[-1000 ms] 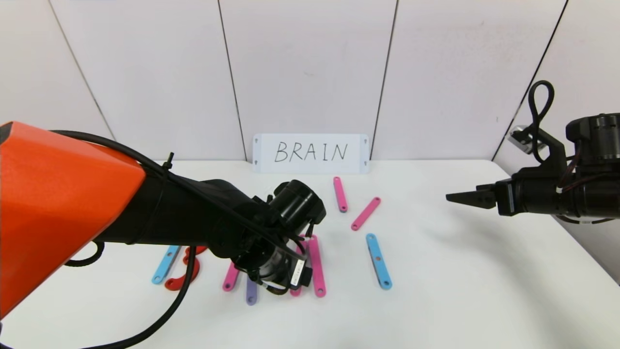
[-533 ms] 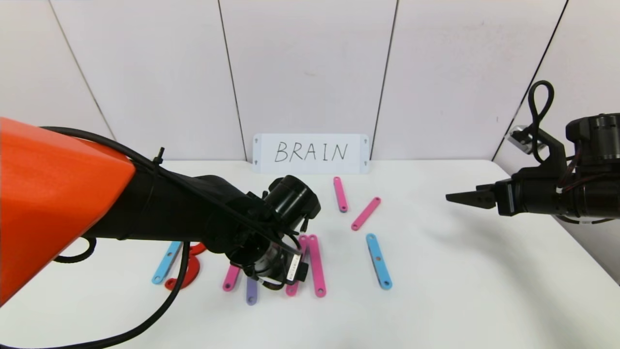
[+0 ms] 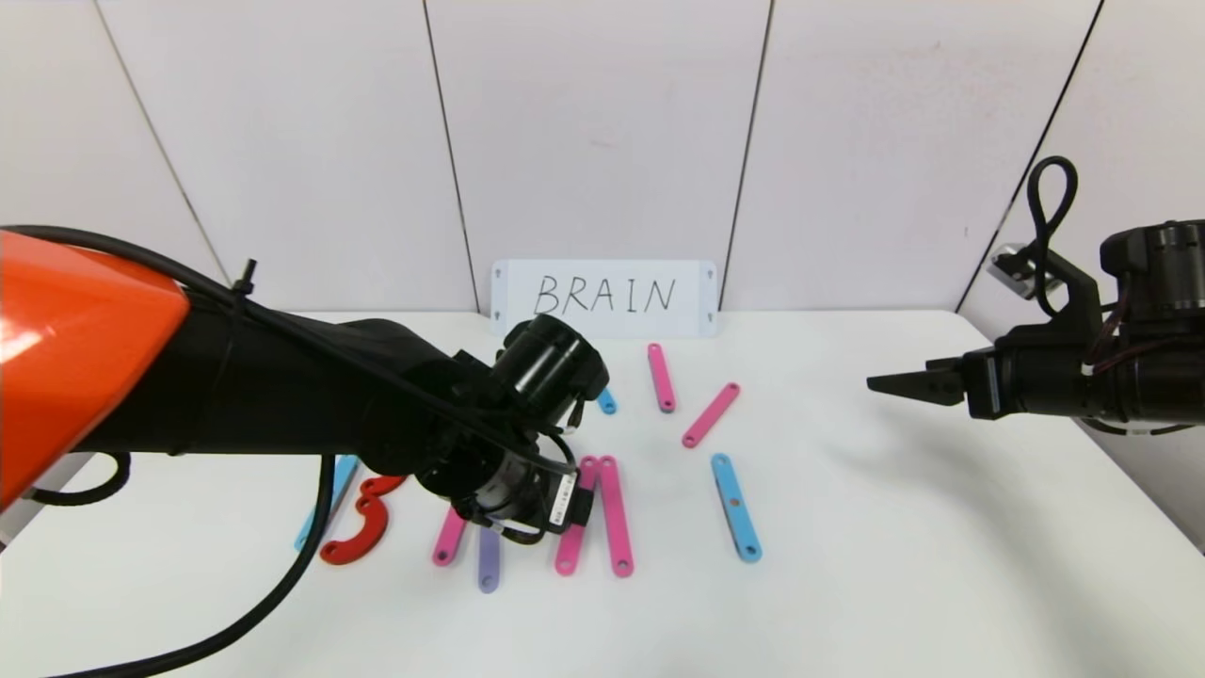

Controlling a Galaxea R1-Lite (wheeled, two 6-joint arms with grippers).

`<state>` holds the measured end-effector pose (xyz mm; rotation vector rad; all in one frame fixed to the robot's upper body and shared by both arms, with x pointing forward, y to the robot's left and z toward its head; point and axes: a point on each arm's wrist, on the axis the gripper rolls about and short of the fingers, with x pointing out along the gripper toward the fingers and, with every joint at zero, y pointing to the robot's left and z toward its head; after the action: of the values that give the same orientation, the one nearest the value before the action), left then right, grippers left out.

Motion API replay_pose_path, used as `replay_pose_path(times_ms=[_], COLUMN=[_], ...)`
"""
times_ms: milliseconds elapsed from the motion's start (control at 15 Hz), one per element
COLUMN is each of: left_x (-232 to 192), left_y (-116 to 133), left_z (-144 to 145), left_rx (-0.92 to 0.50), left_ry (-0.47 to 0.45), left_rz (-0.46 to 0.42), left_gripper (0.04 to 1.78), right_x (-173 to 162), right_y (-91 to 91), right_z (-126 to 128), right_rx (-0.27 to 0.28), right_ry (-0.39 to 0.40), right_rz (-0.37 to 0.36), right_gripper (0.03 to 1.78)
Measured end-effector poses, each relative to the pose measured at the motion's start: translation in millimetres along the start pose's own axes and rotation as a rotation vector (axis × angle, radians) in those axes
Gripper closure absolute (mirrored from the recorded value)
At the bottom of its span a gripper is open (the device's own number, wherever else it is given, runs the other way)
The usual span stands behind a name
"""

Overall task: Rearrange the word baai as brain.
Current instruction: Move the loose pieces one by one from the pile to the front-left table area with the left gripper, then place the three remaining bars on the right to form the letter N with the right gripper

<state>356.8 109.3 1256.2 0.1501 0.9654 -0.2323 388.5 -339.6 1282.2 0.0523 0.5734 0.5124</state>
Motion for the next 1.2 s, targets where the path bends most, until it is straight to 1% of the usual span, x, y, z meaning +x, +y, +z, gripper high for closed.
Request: replay_pose_path(times_ms=[133,333,467,667,867,1067,1200], left_x=[-14,-37,-54,-79,-101,-118,-129], left_y=[10,33,54,91,127,159,173], left_z=[8,24,35,47,52,53,52], left_rx=[-0.020,-0.034,-0.027,-0.019,-0.021,-0.051,-0.038], left_ry=[-0.043,-0.111,-0.159,-0.237,-0.331,-0.412,-0.462], left_rz=[-0.016,-0.088,-0.146,-0.244,-0.284,-0.274,-0.254], left_gripper=[0.08,0.08,0.08,0.08,0.08,0.08,0.08], right_x=[0,-1,-1,1,6,17,32], right_y=[0.2,1.8,3.9,12.0,29.6,56.7,74.7], right_z=[0,0,1,9,22,42,55], right_rx=[-0.002,-0.026,-0.032,-0.051,-0.079,-0.108,-0.137], right_ry=[0.000,0.001,-0.002,-0.018,-0.032,-0.064,-0.084], right_rz=[0.002,0.000,0.005,0.022,0.032,-0.002,-0.007], right_gripper=[0.07,0.07,0.07,0.07,0.07,0.07,0.07])
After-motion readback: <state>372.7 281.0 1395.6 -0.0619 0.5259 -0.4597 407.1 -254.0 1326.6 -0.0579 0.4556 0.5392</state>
